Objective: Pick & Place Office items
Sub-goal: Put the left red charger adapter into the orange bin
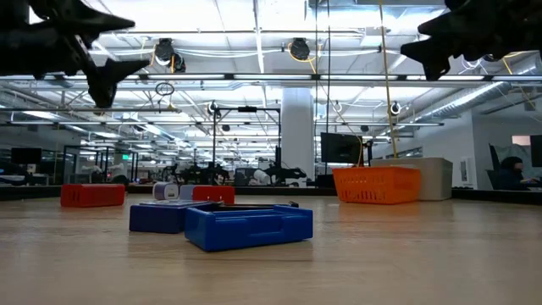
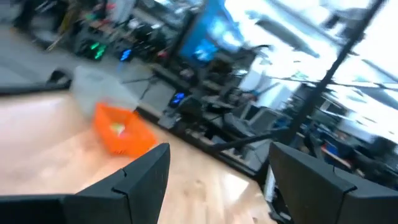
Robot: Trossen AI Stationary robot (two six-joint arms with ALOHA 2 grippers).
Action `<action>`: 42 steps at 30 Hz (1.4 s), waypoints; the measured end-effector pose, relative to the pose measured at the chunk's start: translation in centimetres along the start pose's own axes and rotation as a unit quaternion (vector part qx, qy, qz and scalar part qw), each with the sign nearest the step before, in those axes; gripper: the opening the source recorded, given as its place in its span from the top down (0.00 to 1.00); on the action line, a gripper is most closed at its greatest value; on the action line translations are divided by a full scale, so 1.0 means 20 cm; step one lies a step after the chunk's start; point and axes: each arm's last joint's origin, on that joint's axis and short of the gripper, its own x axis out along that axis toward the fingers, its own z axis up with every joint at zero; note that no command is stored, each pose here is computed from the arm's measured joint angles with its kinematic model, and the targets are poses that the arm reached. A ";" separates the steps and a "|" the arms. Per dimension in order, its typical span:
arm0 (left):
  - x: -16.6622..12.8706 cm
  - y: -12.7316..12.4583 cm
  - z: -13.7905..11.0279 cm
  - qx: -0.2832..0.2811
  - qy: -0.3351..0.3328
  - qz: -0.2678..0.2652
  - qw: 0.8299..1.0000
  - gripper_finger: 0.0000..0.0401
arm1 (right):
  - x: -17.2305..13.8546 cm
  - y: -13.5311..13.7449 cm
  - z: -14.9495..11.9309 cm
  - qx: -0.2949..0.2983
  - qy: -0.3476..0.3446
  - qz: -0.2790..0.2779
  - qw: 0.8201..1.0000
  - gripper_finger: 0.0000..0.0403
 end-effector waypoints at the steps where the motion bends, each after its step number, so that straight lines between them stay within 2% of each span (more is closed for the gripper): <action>1: 0.01 0.01 -0.01 -0.012 0.004 0.017 1.000 0.32 | 0.00 0.00 0.00 -0.009 -0.002 0.000 1.000 0.46; 4: 0.02 0.03 -0.04 -0.043 0.021 0.047 0.998 0.32 | 0.00 0.00 0.00 -0.035 -0.003 0.000 0.999 0.46; 10: 0.06 0.04 -0.10 -0.057 0.079 0.060 0.993 0.32 | 0.00 0.00 0.00 -0.034 -0.003 0.000 0.999 0.46; 14: 0.13 -0.04 -0.08 -0.050 0.133 0.062 0.988 0.32 | 0.00 0.00 0.01 -0.034 -0.007 0.001 0.999 0.46; 17: 0.21 -0.12 -0.04 -0.033 0.206 0.090 0.974 0.32 | 0.00 0.00 0.01 -0.035 -0.007 0.000 0.999 0.46; 20: 0.26 -0.18 0.01 -0.019 0.282 0.172 0.944 0.32 | 0.00 0.00 0.01 -0.036 -0.006 0.000 0.999 0.47; 23: 0.29 -0.21 0.04 -0.017 0.345 0.280 0.896 0.32 | 0.01 0.00 0.00 -0.034 -0.003 0.000 0.999 0.47; 27: 0.32 -0.20 0.04 -0.024 0.381 0.392 0.837 0.32 | 0.02 0.00 0.00 -0.034 0.004 0.000 0.999 0.47; 29: 0.33 -0.18 0.01 -0.029 0.392 0.420 0.818 0.32 | 0.02 0.00 -0.01 -0.033 0.008 0.000 0.999 0.47; 39: 0.37 -0.07 -0.17 -0.050 0.479 0.492 0.725 0.32 | 0.04 -0.01 -0.02 -0.017 0.020 -0.001 1.000 0.48; 42: 0.38 -0.05 -0.20 -0.057 0.491 0.508 0.705 0.32 | 0.04 -0.01 -0.02 -0.010 0.023 -0.001 1.000 0.48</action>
